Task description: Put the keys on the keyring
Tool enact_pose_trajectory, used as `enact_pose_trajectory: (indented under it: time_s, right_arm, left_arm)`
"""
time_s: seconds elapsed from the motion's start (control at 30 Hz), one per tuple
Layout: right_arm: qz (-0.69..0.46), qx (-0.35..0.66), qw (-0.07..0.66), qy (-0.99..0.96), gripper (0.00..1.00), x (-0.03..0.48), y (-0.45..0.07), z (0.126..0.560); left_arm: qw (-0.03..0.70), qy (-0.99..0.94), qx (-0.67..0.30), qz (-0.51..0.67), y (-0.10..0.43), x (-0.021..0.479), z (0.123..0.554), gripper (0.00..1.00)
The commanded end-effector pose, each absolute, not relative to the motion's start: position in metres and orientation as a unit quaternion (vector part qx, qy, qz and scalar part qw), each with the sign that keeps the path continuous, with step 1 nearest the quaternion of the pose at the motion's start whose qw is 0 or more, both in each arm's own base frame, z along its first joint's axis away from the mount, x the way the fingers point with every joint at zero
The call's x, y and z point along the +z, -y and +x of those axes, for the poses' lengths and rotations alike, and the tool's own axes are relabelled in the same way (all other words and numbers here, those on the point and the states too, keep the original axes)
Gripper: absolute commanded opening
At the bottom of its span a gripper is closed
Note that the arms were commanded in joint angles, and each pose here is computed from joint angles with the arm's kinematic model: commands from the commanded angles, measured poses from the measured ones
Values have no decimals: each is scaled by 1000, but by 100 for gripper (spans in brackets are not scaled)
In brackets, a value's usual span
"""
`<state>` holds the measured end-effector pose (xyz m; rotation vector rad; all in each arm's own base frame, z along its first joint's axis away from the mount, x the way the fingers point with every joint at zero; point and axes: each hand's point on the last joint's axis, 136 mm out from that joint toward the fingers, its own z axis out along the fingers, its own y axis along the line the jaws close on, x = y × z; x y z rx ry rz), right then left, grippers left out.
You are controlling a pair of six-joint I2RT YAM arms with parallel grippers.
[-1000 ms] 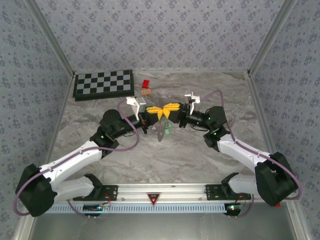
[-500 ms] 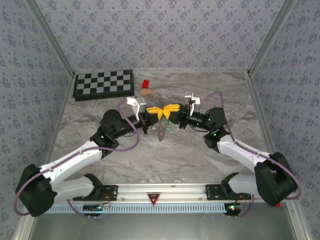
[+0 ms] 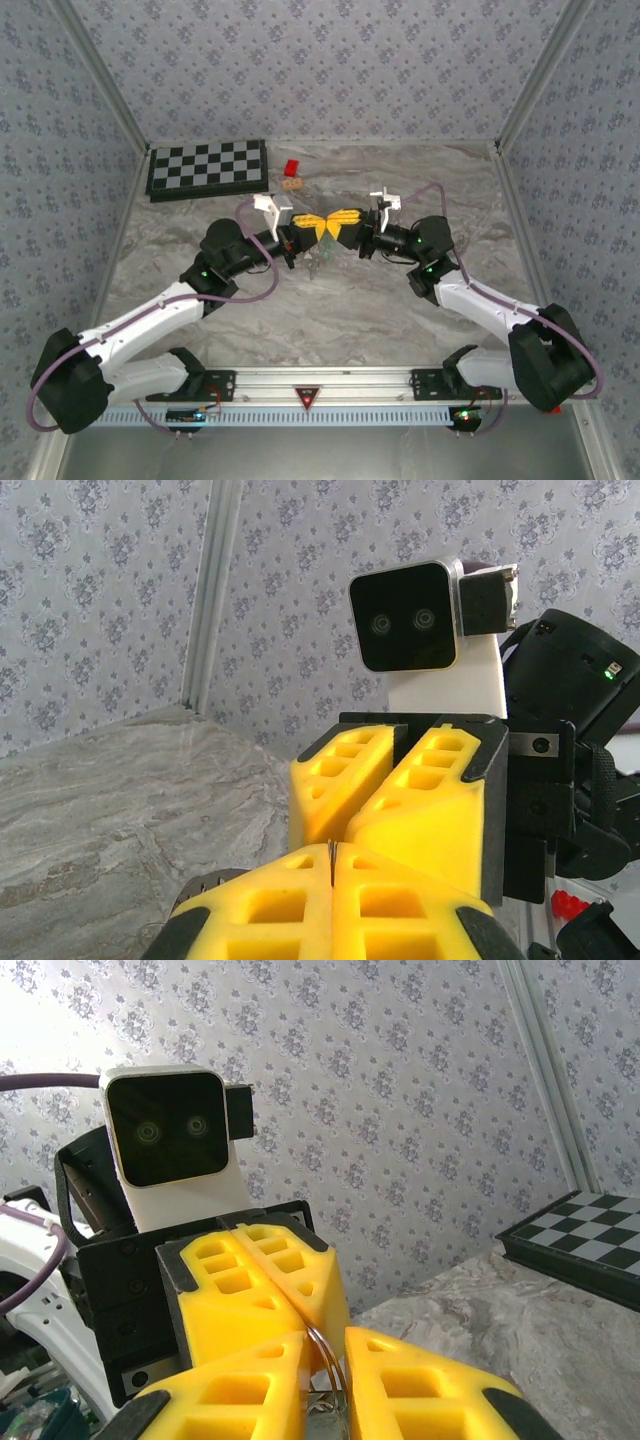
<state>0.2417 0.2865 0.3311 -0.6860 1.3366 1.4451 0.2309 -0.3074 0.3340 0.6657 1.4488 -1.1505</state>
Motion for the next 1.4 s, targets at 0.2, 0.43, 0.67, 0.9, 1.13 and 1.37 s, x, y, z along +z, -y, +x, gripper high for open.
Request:
enact_pose_trajectory:
  time_s: [0.2,0.43,0.67,0.9,1.13,1.37]
  right_arm:
    - [-308,618,480,-541,21,329,-290,225]
    - [-313,623,475,-537,18,331,-292,224]
    - [-324,627,470,-530,0,333,-294,221]
    - [-321,619,478,-534,0,335,-288,225]
    - [-346,564,485,-572,0,324,-274,234]
    - [-400,488,477,-611,0,304,-270,230]
  left_arm:
    - [593,-570,-499,274,299,374,228,0]
    - [585,-570,-505,279,302,373,227,0]
    - [583,-572,-504,281,304,371,228,0]
    - [572,-588,-499,279,301,366,231,9]
    - [555,-615,-486,280,287,360,240,24]
    - [525,-642,-457,322,286,343,236,27]
